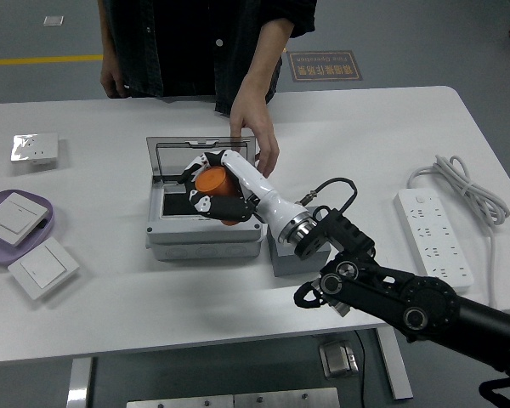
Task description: Pick up the cylinder from the cube,place it in the box,flap close box
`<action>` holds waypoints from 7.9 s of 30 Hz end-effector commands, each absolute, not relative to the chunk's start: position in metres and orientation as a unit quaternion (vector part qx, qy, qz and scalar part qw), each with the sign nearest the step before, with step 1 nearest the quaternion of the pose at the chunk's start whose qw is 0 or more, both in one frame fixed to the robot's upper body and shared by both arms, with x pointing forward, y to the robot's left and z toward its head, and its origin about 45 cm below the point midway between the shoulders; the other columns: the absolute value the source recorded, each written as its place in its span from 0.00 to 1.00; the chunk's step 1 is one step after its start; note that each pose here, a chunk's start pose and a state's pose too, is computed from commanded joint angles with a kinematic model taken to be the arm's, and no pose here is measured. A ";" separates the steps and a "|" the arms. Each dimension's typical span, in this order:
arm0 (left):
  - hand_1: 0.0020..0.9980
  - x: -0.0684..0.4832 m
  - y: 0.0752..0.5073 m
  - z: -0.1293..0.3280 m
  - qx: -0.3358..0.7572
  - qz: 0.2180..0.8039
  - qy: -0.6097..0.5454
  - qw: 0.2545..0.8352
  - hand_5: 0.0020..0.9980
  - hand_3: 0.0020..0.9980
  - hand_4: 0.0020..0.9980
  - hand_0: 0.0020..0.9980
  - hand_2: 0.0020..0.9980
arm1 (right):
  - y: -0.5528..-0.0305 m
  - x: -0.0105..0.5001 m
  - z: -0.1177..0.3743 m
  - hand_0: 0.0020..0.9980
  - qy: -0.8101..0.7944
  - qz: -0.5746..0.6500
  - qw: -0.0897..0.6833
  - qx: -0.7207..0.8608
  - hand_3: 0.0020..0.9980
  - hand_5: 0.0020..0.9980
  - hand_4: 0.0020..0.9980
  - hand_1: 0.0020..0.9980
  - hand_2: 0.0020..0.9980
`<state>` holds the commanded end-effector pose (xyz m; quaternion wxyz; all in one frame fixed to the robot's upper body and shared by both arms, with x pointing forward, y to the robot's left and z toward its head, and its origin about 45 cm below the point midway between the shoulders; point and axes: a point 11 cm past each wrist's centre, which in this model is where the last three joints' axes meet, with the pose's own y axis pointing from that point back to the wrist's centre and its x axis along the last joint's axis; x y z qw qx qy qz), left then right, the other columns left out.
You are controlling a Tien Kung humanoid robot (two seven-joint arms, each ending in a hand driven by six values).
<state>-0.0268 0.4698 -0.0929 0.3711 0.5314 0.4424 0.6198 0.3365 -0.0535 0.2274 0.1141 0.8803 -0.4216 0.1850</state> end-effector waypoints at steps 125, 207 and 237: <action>0.63 -0.033 0.476 -0.090 0.531 0.625 0.444 0.362 0.31 0.66 0.75 0.61 0.62 | -0.132 0.386 0.255 0.66 -0.423 0.331 0.319 0.781 0.68 0.37 0.66 0.66 0.66; 0.63 -0.024 0.471 -0.092 0.525 0.627 0.440 0.372 0.27 0.64 0.71 0.61 0.61 | -0.267 0.344 0.210 0.62 -0.675 0.068 -0.045 0.733 0.59 0.06 0.70 0.57 0.59; 0.63 -0.029 0.468 -0.094 0.523 0.626 0.446 0.369 0.25 0.64 0.70 0.61 0.61 | -0.249 0.343 0.195 0.64 -0.641 0.023 -0.039 0.766 0.71 0.06 0.72 0.60 0.61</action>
